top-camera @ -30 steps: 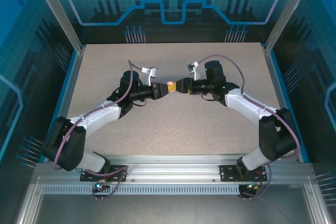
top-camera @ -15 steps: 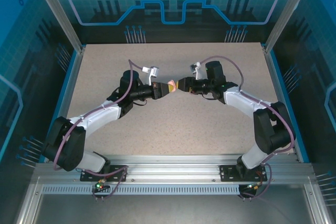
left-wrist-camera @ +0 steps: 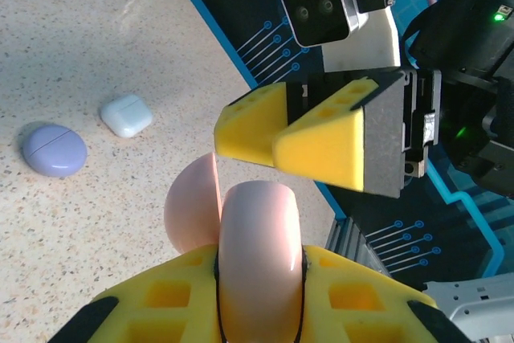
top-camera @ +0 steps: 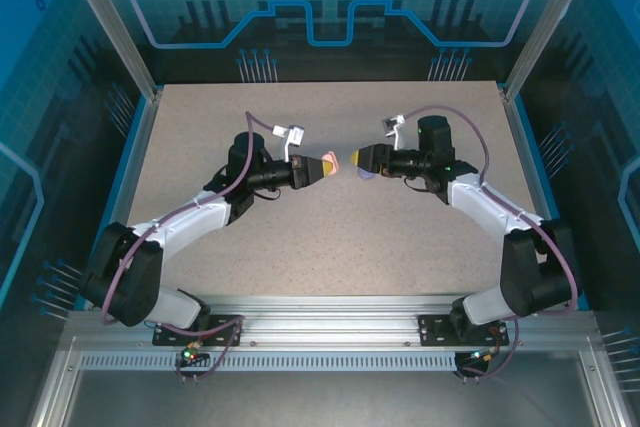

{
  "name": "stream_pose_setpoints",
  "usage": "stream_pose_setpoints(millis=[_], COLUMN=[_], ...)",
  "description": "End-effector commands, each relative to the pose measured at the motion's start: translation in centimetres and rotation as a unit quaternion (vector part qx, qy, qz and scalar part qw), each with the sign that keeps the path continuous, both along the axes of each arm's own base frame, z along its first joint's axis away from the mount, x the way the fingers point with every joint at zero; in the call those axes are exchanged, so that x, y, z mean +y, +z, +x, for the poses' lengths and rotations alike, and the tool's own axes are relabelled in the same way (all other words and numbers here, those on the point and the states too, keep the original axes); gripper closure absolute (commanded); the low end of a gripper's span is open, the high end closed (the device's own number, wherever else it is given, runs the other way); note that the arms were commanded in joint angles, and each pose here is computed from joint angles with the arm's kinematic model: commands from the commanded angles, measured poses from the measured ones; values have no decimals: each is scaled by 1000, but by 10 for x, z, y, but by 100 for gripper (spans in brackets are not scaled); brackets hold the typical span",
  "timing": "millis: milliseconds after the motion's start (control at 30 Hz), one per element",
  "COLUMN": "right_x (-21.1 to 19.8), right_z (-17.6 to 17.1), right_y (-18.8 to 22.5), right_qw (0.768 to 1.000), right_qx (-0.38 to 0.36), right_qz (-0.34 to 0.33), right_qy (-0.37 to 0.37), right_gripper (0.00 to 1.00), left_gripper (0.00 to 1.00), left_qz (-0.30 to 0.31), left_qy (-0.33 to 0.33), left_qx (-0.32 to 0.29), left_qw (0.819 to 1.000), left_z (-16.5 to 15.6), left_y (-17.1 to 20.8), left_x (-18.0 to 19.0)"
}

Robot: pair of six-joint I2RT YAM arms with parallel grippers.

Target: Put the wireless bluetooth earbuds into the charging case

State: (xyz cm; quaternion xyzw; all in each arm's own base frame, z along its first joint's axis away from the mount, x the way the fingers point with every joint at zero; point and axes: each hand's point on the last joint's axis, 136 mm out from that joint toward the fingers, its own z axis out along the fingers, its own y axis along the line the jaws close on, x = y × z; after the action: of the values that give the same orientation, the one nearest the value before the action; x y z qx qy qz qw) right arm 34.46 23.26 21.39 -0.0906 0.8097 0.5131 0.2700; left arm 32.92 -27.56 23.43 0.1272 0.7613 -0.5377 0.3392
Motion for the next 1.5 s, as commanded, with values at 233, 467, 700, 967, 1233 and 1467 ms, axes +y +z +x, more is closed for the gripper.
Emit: stream_pose_setpoints(millis=[233, 467, 700, 967, 1233, 1467], right_x=[30, 34, 39, 44, 43, 36], right_z=[-17, -17, -13, -14, -17, -6], right_y=[11, 10, 10, 12, 13, 10], right_qw=[997, 997, 997, 996, 996, 998], right_qx=[-24, -23, -19, -20, -20, -12], right_qz=[15, 13, 11, 13, 9, -25], right_qy=[73, 78, 80, 91, 92, 60], right_gripper=[51, 52, 57, 76, 100, 100], left_gripper=[100, 100, 100, 100, 100, 48], left_qz=[-22, -22, -23, -23, -22, -4], left_qy=[-29, -33, -38, -40, -32, -2], left_qx=[-31, -30, -29, -29, -30, -28], left_qw=[999, 999, 999, 999, 999, 1000], left_z=[-2, -3, -5, -5, -2, 6], left_y=[29, 28, 27, 28, 27, 22], left_x=[-8, -11, -15, -17, -17, -11])
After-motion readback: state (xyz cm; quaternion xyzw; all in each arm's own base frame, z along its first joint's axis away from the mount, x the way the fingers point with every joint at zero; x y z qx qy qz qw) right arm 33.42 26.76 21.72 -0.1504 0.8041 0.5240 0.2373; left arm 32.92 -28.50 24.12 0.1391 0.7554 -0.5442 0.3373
